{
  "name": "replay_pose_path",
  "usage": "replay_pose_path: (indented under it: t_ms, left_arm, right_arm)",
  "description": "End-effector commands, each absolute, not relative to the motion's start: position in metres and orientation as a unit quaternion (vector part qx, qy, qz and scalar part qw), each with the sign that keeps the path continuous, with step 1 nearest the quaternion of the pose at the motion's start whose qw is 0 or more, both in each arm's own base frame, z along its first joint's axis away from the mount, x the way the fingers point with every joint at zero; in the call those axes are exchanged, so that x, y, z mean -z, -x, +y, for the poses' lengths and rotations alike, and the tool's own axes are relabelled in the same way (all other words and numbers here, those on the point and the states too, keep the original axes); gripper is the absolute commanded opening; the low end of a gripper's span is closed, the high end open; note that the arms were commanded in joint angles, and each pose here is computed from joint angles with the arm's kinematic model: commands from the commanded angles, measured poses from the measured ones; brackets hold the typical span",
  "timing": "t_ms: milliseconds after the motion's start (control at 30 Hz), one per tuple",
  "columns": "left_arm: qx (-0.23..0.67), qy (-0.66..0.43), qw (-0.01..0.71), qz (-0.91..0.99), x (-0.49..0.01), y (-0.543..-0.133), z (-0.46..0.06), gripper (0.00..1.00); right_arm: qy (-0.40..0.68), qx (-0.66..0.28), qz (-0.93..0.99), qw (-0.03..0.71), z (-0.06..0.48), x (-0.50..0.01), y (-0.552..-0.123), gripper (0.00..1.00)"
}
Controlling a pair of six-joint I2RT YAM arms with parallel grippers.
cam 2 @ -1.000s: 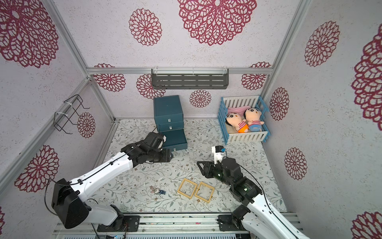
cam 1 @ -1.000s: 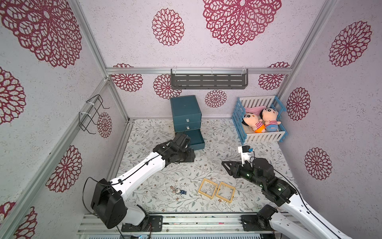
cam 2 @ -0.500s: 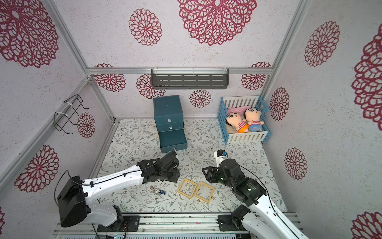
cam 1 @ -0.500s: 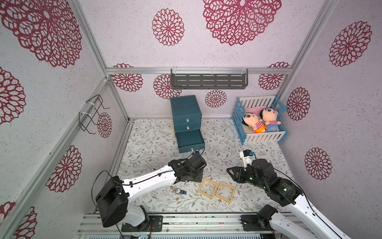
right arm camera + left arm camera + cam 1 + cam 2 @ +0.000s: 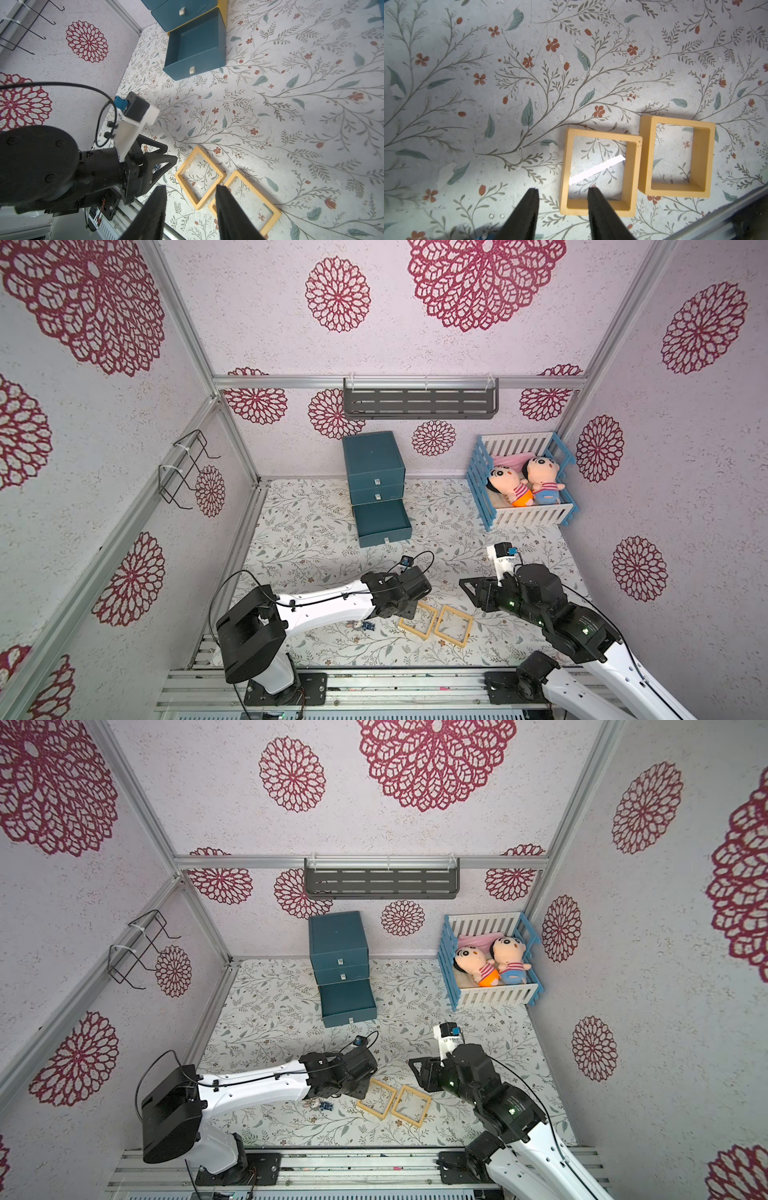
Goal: Place the brooch boxes into the drawer by color
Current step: Pick up the brooch box from the center of the board.
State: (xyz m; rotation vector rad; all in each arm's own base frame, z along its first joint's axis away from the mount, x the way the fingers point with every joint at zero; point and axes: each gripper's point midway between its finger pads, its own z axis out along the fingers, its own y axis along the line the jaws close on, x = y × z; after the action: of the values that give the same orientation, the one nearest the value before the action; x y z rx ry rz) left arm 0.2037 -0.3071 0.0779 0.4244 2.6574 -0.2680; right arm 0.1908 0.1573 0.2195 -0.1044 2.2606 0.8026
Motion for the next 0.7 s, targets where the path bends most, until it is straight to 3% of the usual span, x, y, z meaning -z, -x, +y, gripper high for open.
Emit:
replay_pose_path:
  t_ms: [0,667]
  left_arm:
    - [0.092,-0.158,0.23,0.956,-0.066,-0.203,-0.312,0.45]
    - [0.085,-0.168,0.23,0.955,-0.033,-0.195,-0.32,0.38]
  right_arm:
    - [0.057,-0.323,0.867,0.375,0.161,-0.23,-0.189,0.45]
    - [0.077,-0.311,0.876,0.362,0.167,-0.226,-0.195,0.45]
